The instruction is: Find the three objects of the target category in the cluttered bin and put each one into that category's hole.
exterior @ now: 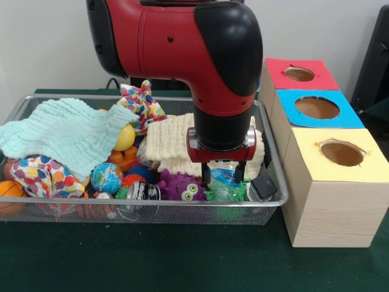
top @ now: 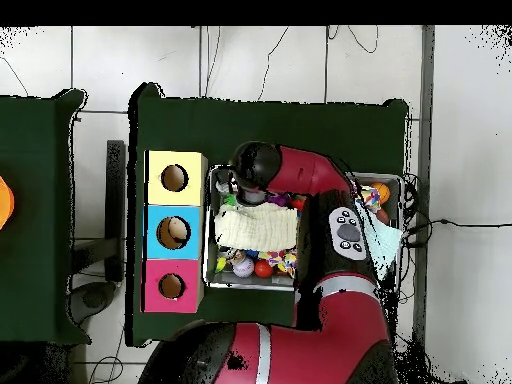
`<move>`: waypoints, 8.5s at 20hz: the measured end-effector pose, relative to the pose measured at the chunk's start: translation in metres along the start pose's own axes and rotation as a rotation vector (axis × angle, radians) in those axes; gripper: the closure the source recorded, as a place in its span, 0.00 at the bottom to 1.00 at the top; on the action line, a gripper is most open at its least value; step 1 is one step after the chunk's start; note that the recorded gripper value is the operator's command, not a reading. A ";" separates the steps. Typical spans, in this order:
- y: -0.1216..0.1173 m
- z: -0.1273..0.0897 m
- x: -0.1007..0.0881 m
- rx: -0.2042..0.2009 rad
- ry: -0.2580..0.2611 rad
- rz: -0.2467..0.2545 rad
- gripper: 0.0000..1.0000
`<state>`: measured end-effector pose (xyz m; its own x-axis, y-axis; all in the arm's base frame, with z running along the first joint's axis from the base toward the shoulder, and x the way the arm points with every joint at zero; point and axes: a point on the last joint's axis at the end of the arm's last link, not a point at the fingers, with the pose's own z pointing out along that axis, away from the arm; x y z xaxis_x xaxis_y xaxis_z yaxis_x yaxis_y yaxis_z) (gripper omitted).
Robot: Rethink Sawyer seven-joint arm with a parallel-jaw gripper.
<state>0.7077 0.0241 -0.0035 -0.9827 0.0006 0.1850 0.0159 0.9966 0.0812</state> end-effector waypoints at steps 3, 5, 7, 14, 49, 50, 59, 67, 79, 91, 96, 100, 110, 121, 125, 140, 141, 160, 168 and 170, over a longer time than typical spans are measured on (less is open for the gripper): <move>0.001 0.001 -0.001 0.001 -0.011 -0.001 0.00; 0.001 0.002 -0.002 0.003 -0.018 -0.001 0.00; 0.000 0.005 -0.003 0.004 -0.026 0.000 0.00; 0.000 0.009 -0.005 0.006 -0.044 0.000 0.00; 0.005 0.011 -0.008 0.014 -0.054 -0.009 1.00; 0.005 0.011 -0.008 0.014 -0.053 -0.009 1.00; 0.004 0.005 -0.009 0.017 -0.059 -0.009 1.00; 0.004 -0.025 -0.002 0.029 -0.077 -0.010 1.00; 0.000 -0.090 0.021 0.049 -0.057 0.001 1.00; 0.018 -0.173 0.066 0.073 -0.094 0.011 1.00; 0.033 -0.192 0.083 0.089 -0.106 0.003 1.00; 0.057 -0.206 0.101 0.100 -0.118 -0.012 1.00; 0.089 -0.201 0.121 0.088 -0.095 0.003 1.00; 0.131 -0.169 0.153 0.096 -0.117 0.103 1.00; 0.146 -0.157 0.161 0.096 -0.142 0.136 1.00; 0.173 -0.095 0.173 0.112 -0.161 0.207 1.00; 0.173 -0.093 0.172 0.112 -0.164 0.209 1.00; 0.192 -0.067 0.177 0.108 -0.238 0.244 1.00; 0.192 -0.064 0.175 0.111 -0.255 0.281 1.00; 0.191 -0.063 0.173 0.109 -0.257 0.292 1.00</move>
<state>0.5525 0.2096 0.1053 -0.9541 0.2917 -0.0671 0.2950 0.9544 -0.0450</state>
